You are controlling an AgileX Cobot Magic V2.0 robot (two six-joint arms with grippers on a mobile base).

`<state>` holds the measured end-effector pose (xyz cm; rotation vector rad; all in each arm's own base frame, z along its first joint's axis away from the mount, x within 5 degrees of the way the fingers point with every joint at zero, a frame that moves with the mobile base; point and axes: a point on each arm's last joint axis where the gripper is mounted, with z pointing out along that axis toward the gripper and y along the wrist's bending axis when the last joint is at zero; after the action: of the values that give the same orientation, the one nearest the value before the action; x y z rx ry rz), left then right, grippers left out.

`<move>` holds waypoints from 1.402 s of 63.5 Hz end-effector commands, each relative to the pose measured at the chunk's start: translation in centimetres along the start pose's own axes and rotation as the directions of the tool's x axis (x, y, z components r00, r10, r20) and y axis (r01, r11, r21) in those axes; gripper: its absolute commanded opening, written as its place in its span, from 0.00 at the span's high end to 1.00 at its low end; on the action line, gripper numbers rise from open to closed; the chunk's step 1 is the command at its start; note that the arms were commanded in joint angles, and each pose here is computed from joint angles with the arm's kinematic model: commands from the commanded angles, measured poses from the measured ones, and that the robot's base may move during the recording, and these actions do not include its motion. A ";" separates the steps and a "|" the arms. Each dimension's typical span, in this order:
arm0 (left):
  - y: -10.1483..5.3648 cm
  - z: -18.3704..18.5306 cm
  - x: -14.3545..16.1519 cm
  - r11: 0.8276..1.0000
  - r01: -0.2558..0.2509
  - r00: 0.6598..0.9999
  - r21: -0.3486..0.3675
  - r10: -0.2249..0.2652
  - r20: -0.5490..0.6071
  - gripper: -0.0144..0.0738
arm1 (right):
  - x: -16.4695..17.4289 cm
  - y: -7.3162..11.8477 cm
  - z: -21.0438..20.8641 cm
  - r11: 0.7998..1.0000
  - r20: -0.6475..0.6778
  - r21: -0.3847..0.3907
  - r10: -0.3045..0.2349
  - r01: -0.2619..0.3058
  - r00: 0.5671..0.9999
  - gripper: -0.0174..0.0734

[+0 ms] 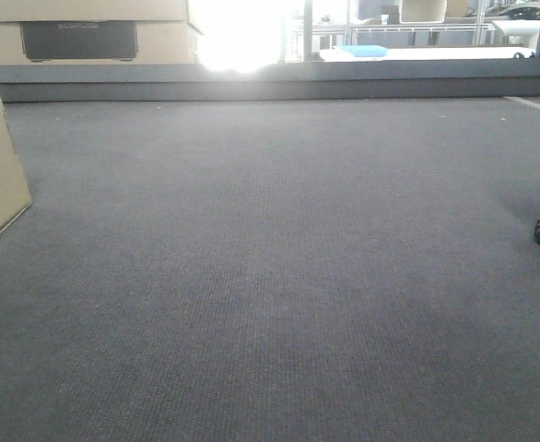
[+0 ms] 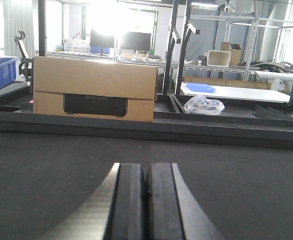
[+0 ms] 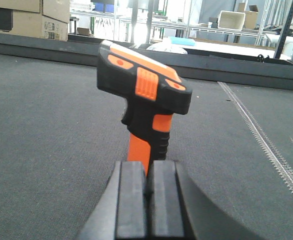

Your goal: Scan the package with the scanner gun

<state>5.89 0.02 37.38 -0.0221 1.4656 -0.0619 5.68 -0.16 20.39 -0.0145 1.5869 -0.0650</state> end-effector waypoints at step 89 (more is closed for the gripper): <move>0.9 -2.0 16.2 0.998 -0.048 0.998 -0.033 0.047 -0.053 0.96 | -0.2 0.0 0.0 1.000 0.024 0.003 -0.013 0.013 1.000 0.99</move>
<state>5.70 0.07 20.66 -0.0120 1.5529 0.0117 5.68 -0.16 20.39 -0.0151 1.5869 -0.0656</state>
